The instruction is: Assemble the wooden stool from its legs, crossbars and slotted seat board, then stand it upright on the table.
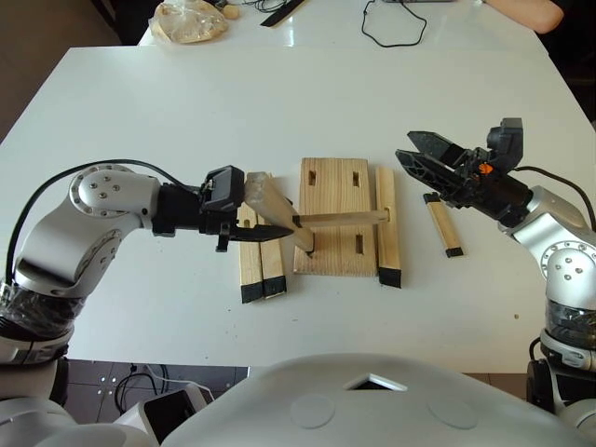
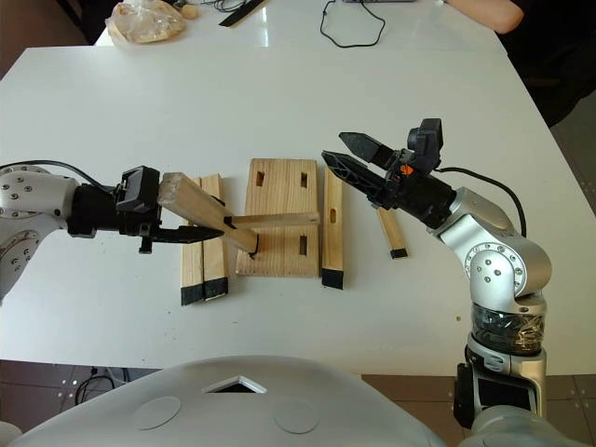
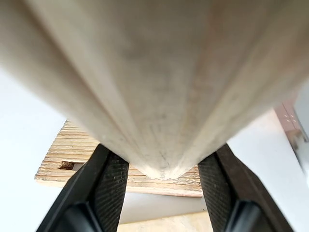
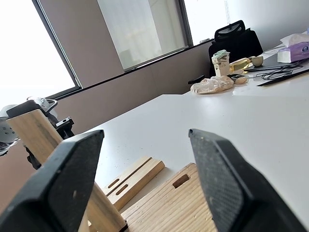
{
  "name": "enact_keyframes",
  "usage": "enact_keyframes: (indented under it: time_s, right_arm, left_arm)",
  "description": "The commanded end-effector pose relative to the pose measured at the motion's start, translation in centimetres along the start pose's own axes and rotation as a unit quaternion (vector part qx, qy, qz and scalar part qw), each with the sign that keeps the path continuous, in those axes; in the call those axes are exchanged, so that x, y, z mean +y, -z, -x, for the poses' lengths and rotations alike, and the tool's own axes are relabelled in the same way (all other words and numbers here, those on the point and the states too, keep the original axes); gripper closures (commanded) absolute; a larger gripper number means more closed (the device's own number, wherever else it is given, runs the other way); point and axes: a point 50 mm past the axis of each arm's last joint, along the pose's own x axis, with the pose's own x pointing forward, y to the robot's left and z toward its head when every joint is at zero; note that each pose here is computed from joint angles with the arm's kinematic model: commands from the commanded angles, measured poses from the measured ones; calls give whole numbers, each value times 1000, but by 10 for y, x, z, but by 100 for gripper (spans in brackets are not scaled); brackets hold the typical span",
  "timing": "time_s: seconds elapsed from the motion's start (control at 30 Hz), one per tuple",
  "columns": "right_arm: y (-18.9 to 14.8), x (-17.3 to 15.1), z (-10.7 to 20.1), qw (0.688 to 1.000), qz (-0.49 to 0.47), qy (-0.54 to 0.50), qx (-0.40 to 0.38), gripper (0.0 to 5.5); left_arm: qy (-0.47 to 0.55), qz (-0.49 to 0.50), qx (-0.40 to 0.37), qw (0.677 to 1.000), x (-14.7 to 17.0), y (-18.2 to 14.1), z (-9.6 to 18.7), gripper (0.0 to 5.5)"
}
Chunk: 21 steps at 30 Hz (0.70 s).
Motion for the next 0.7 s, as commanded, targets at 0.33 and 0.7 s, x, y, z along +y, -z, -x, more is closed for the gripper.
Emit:
enact_keyframes:
  time_s: [0.33, 0.7]
  right_arm:
    - [-4, -4, 0, 1000, 13, 5, 5, 226]
    - [-3, -4, 5, 1000, 12, 19, -4, 226]
  left_arm:
    - [-20, 76, 82, 994, -19, 40, -9, 346]
    - [-76, 19, 116, 990, -7, 26, 19, 346]
